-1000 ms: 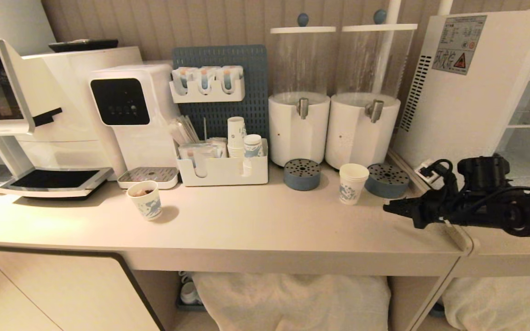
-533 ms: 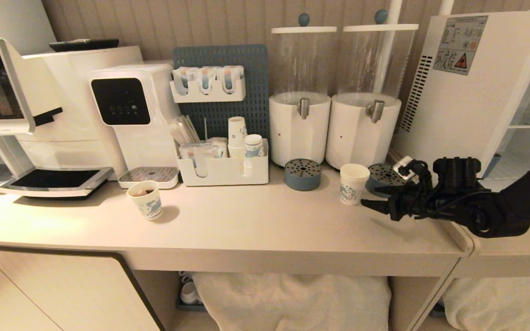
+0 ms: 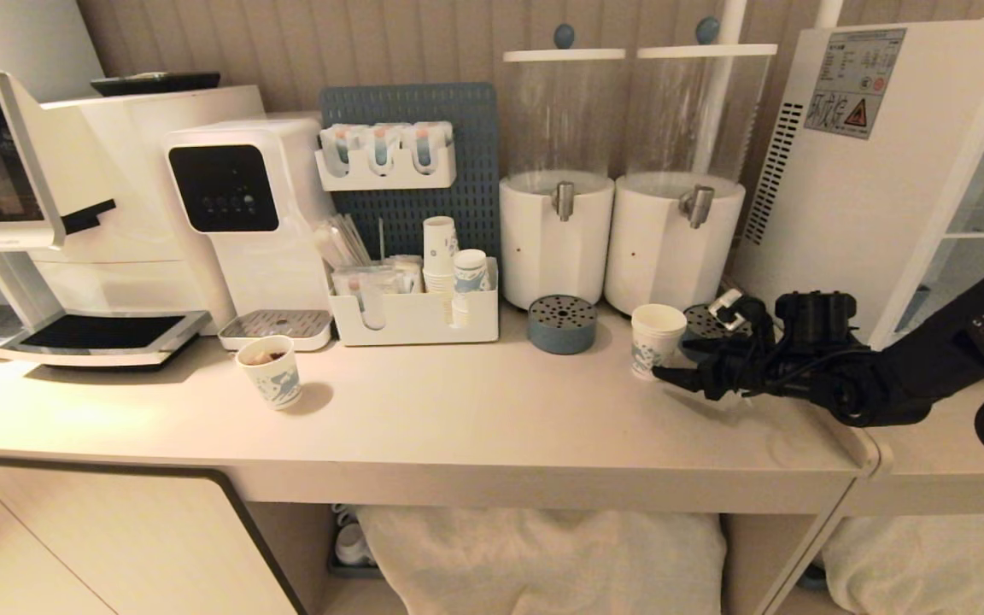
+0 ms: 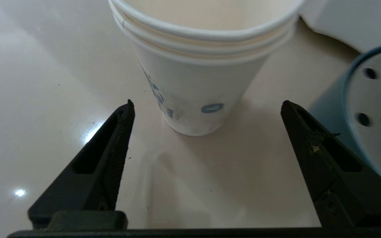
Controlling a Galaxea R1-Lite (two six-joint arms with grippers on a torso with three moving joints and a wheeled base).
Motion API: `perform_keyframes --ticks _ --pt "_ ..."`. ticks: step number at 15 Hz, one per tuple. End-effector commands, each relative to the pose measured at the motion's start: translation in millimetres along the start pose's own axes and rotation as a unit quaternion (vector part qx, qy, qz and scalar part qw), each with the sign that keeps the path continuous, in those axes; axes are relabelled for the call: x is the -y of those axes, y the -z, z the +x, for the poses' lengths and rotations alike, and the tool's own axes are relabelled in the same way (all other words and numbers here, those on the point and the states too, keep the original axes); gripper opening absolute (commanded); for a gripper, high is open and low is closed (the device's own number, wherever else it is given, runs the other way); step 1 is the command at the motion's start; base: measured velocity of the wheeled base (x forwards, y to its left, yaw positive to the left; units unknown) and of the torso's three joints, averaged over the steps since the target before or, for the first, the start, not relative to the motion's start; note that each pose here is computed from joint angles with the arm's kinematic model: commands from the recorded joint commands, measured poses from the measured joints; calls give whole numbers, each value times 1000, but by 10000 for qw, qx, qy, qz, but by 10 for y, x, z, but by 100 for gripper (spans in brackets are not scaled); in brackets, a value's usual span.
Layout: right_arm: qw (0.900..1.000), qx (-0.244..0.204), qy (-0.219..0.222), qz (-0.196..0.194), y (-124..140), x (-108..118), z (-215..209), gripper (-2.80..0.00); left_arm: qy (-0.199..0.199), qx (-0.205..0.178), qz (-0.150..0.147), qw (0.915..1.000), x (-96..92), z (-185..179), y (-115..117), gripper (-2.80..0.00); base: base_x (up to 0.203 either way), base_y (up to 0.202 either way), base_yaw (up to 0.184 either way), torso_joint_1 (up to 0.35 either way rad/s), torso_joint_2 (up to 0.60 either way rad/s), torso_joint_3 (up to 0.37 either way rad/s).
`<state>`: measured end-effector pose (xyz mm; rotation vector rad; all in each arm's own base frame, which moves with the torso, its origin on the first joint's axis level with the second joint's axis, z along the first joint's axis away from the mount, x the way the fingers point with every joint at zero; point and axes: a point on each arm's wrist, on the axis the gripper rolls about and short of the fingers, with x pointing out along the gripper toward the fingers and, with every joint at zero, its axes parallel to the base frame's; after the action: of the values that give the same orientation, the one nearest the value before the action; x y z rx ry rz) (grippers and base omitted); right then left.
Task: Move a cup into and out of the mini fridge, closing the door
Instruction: Put the paper cup in the freezer
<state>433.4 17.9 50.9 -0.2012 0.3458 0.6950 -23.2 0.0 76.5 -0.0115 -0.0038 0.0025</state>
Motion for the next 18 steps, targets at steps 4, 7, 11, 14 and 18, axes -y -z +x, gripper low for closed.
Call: perform_keyframes --ticks 4,7,11,14,18 --pt "9999 -69 -124 63 -40 65 138 0 -3 -4 -12 10000 0 1 3 -280 0 0 0 0 0 0" --pt "9998 -4 -172 86 -124 140 264 0 -3 -4 -12 10000 0 1 3 -280 0 0 0 0 0 0" --pt "9992 39 -275 277 -162 160 398 0 -3 -4 -12 10000 0 1 3 -280 0 0 0 0 0 0" --pt "9990 29 -361 276 -172 114 496 0 -3 4 -12 10000 0 0 -1 -280 0 0 0 0 0 0" --pt "9981 -79 -424 449 -221 76 473 -222 -3 -4 -12 10000 0 1 3 -280 0 0 0 0 0 0"
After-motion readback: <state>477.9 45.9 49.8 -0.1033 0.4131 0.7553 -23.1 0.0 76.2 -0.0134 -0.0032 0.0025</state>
